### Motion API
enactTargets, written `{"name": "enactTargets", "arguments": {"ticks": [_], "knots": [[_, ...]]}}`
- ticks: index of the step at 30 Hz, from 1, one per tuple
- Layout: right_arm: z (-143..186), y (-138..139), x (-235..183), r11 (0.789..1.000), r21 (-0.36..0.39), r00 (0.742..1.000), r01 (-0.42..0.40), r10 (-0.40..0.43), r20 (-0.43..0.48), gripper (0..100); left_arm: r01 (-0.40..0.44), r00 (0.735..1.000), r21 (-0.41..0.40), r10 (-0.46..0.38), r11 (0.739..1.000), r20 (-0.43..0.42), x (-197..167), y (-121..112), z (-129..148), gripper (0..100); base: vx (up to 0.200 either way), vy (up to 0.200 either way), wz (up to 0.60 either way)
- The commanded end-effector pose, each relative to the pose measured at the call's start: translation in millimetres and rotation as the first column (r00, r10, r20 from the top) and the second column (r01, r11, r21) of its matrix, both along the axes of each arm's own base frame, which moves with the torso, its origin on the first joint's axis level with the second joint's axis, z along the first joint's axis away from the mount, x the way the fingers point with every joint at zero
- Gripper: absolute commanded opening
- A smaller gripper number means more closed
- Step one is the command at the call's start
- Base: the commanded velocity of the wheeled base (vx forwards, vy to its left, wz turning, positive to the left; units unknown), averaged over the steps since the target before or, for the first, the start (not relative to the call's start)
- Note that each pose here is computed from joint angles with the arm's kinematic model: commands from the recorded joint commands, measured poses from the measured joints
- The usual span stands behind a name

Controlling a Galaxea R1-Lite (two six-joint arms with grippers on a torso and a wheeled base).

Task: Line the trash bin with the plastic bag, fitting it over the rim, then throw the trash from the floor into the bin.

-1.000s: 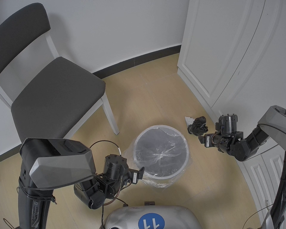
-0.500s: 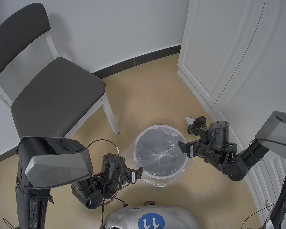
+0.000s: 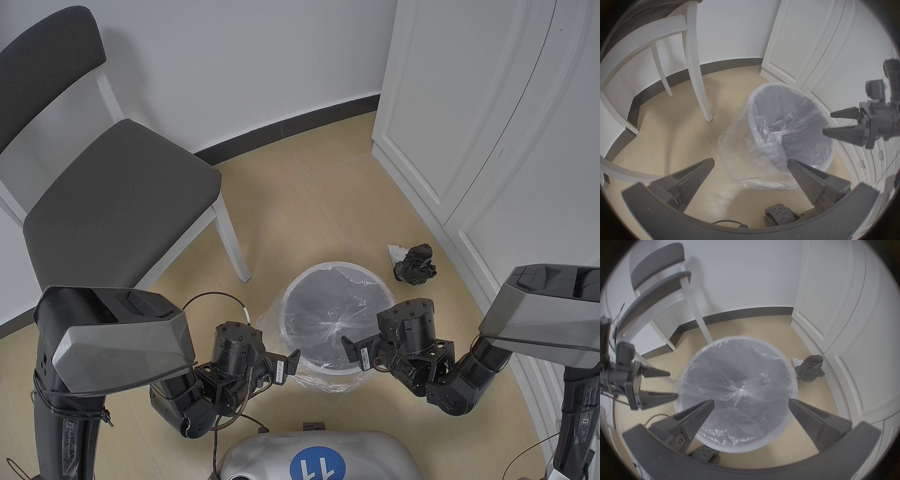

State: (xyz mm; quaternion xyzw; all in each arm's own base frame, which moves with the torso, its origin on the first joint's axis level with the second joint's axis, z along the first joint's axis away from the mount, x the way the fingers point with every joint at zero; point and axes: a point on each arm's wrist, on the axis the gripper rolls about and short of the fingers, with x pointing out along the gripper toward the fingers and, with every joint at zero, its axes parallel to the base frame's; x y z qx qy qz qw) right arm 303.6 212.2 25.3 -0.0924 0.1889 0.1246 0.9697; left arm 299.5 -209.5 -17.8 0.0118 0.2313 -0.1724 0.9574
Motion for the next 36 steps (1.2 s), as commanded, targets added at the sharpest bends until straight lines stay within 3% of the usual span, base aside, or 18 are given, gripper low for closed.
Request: {"name": "enactTargets", "arguments": {"ticks": [1,5,26,28,36], "knots": [[-22.5,0.9,-1.1,0.995,-0.099,1.000,0.005,-0.008,-0.030,100,-0.001,1.000,0.000,0.001,1.000,0.001,0.3,-0.2,-0.2,100,0.000,0.000,0.00],[-26.7,0.6,-0.6,0.988,-0.149,0.999,0.043,-0.046,-0.016,100,-0.001,1.000,0.000,0.001,1.000,0.001,0.3,-0.2,-0.2,100,0.000,0.000,0.00],[-31.9,-13.4,-18.3,0.958,-0.286,0.999,-0.009,0.021,0.039,100,-0.004,1.000,-0.001,0.004,1.000,-0.001,0.6,0.2,-0.7,100,0.000,0.000,0.00],[-37.5,-19.5,-26.0,0.939,-0.342,0.998,-0.043,0.052,0.017,100,-0.005,1.000,0.000,0.005,1.000,0.000,0.6,0.3,-0.7,100,0.000,0.000,0.00],[-37.1,-20.7,-27.6,0.936,-0.350,0.998,-0.050,0.060,0.018,100,-0.006,1.000,-0.002,0.006,1.000,0.002,1.1,0.7,-0.4,100,0.000,0.000,0.00]]}}
